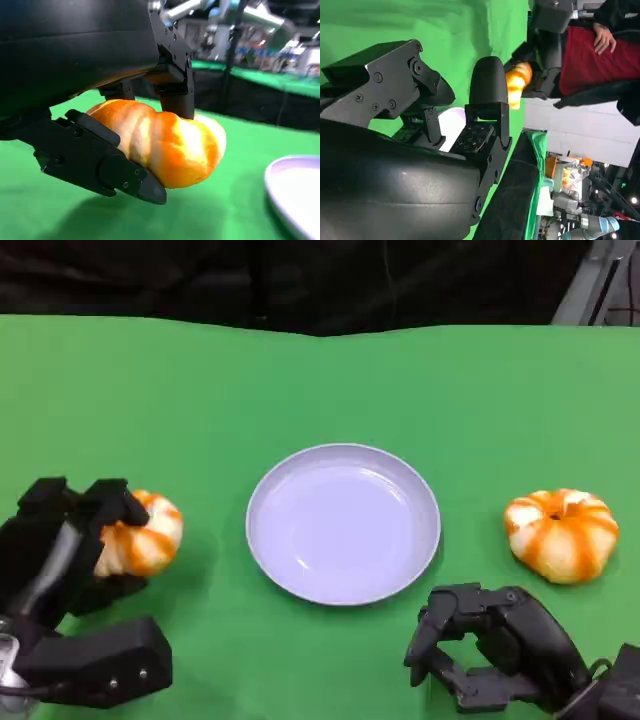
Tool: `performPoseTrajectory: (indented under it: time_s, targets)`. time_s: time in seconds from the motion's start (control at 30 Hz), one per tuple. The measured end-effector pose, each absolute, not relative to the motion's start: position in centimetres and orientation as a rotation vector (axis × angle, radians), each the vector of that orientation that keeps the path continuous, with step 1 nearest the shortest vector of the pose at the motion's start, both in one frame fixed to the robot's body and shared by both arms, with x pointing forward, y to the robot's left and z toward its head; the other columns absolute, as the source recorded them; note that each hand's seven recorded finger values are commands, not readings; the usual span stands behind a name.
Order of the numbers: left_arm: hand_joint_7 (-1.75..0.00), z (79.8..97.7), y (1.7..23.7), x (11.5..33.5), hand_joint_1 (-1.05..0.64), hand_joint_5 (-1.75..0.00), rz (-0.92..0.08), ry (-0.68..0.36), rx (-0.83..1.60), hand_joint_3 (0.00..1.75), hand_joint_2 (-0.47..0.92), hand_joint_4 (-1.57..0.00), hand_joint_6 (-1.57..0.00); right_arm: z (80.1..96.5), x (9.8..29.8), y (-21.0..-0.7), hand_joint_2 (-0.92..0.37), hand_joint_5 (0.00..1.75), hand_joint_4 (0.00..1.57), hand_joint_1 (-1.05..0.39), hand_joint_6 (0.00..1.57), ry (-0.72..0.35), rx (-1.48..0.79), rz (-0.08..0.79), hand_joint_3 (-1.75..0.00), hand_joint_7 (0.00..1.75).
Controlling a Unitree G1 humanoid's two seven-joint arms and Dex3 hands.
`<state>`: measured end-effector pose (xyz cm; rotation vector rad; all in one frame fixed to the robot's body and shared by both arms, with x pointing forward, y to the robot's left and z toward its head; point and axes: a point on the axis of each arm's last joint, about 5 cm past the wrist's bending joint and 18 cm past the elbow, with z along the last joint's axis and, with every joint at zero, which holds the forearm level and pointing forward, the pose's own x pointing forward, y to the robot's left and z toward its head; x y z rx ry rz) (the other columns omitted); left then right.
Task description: Grasp the bread from the table and place it into the plate.
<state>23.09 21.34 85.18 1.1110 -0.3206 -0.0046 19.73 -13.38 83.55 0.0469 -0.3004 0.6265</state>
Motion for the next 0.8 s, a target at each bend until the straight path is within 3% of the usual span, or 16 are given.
performPoseTrajectory:
  time_s: [0.27,0.5,0.8]
  targets:
    - [-1.37,87.3,20.0,23.5,-0.01,-1.68,-0.002,-0.438,1.076,0.0,0.86,-0.48,-0.59,83.5,19.7,-13.4,-0.6,1.35,0.89,0.11,0.93,-0.298,0.047,0.626,-1.05,1.02]
    - [-1.29,87.9,18.9,23.6,-0.03,-1.65,-0.02,-0.479,1.054,0.0,0.85,-0.49,-0.62,83.5,19.7,-13.4,-0.6,1.35,0.89,0.11,0.93,-0.298,0.044,0.623,-1.04,1.03]
    - [-1.43,88.3,16.2,24.4,0.0,-1.72,-0.087,-0.556,1.002,0.0,0.85,-0.46,-0.54,83.5,19.7,-13.3,-0.61,1.34,0.89,0.11,0.93,-0.296,0.035,0.625,-1.04,1.03]
